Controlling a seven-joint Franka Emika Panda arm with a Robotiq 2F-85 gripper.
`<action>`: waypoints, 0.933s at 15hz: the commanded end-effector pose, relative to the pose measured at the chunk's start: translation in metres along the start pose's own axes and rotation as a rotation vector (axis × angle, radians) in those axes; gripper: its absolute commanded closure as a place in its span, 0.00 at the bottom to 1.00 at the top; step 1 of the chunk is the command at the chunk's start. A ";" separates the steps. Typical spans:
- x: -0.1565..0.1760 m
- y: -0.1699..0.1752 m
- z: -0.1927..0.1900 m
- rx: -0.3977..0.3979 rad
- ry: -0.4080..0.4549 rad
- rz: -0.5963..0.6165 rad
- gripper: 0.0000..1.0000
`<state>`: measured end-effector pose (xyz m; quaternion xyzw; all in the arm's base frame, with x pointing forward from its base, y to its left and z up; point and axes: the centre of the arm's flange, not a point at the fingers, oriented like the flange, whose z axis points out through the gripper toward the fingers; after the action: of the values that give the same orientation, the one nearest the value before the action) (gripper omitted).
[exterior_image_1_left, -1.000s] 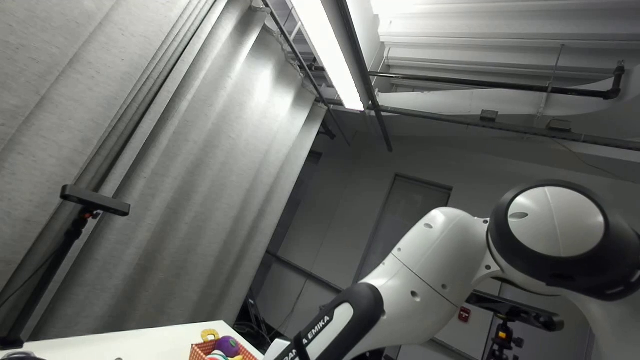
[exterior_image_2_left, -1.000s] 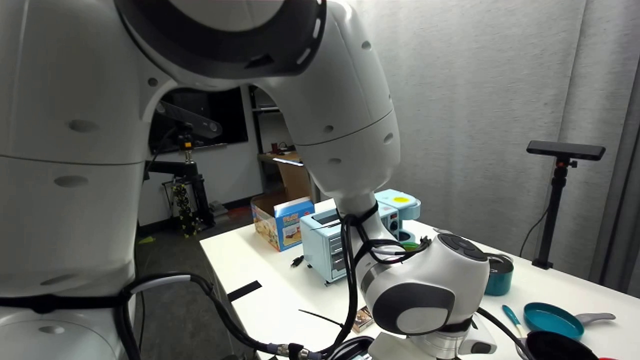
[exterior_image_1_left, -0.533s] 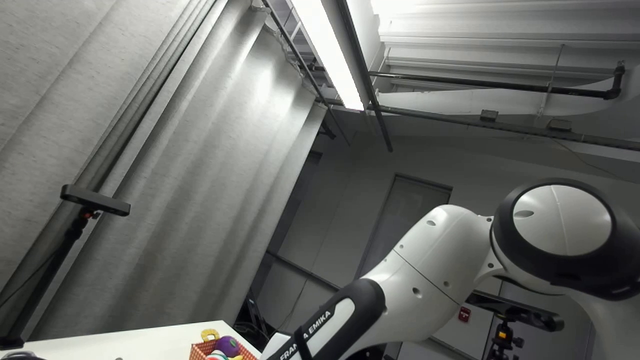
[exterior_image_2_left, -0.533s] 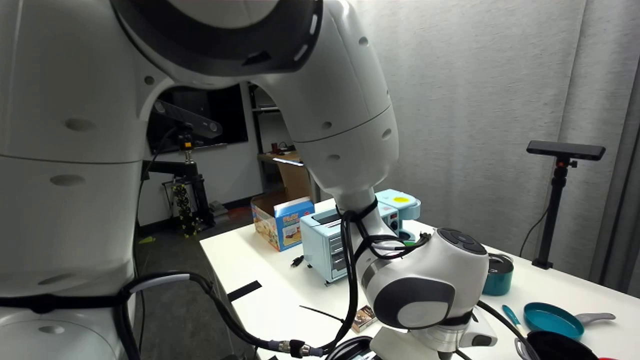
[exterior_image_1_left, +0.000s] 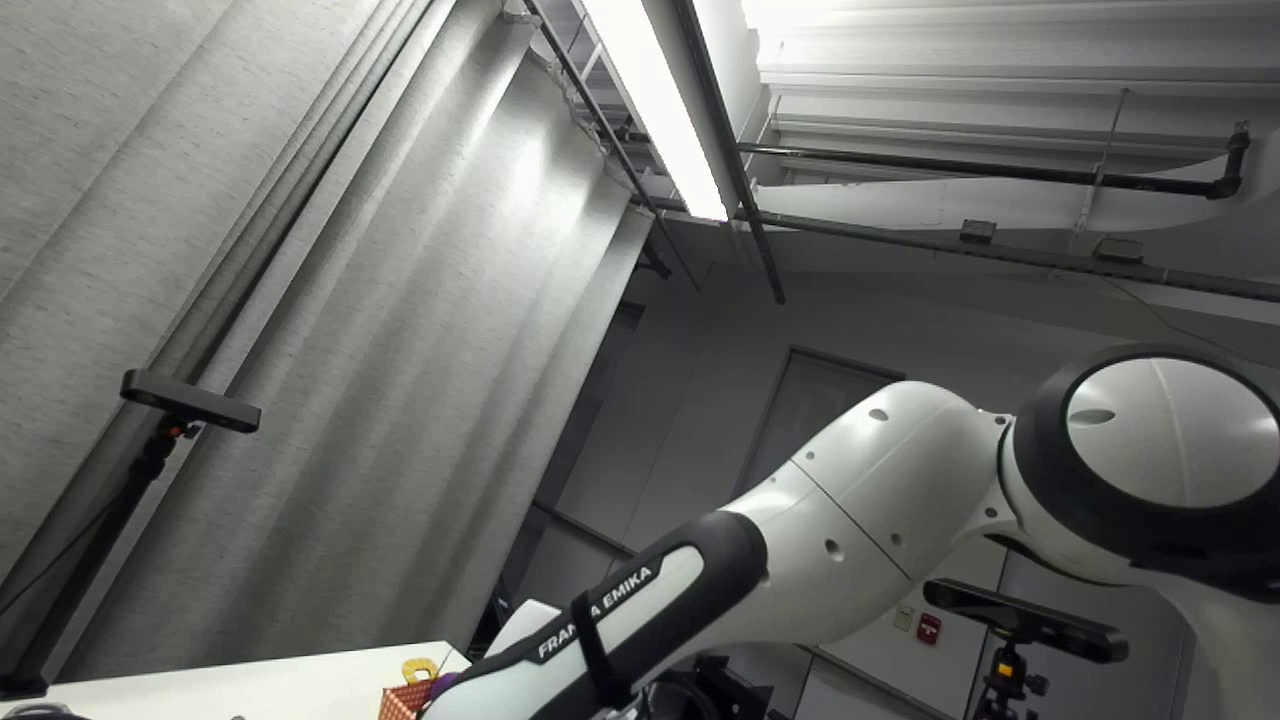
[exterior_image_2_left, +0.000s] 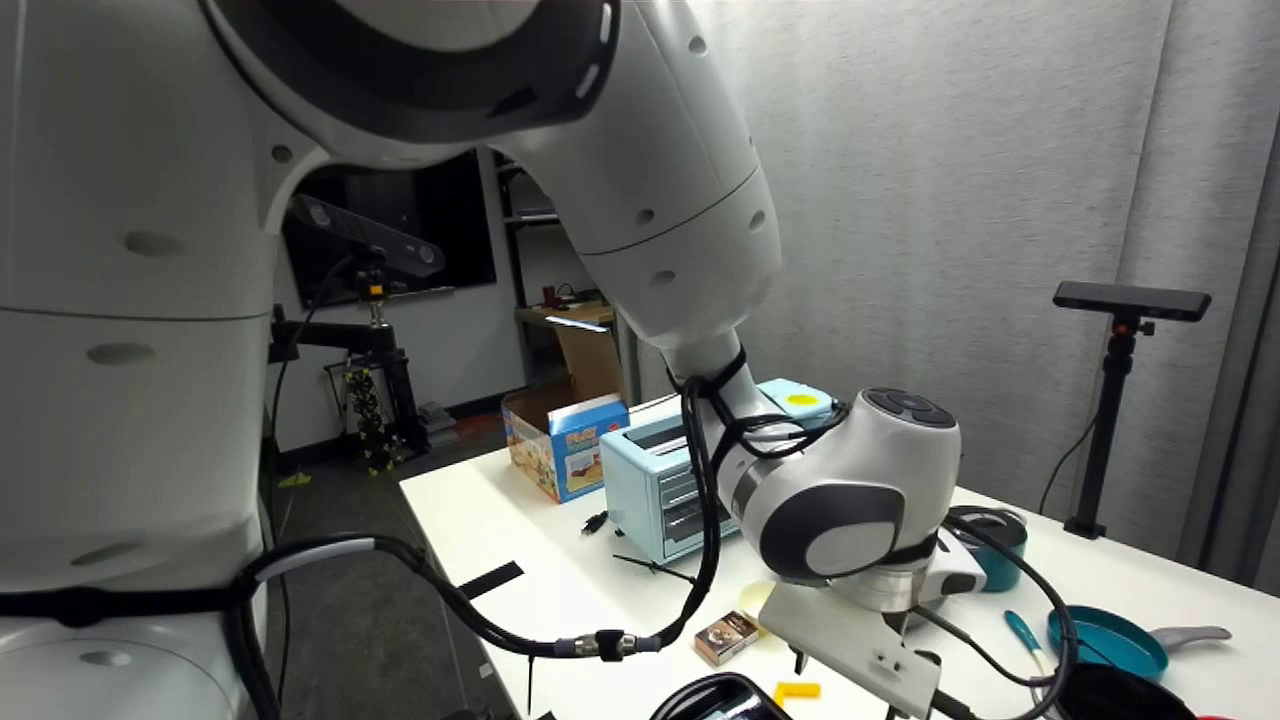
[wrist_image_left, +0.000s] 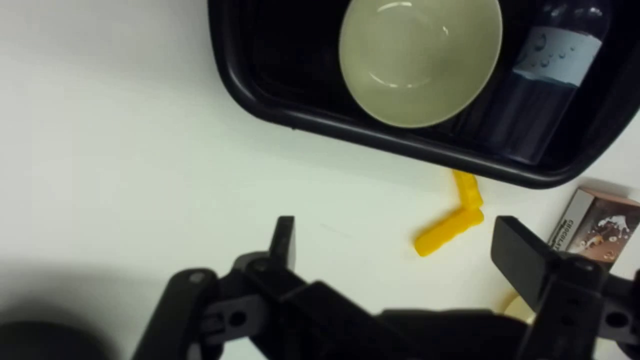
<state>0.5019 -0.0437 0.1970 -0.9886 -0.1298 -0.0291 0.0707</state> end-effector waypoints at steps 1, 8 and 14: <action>0.037 -0.018 0.000 0.012 0.032 -0.013 0.00; 0.066 -0.049 0.034 0.055 0.043 0.062 0.00; 0.068 -0.061 0.039 0.053 0.034 0.073 0.00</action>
<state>0.5536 0.0375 0.1712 -0.9898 -0.0930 -0.0399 0.1002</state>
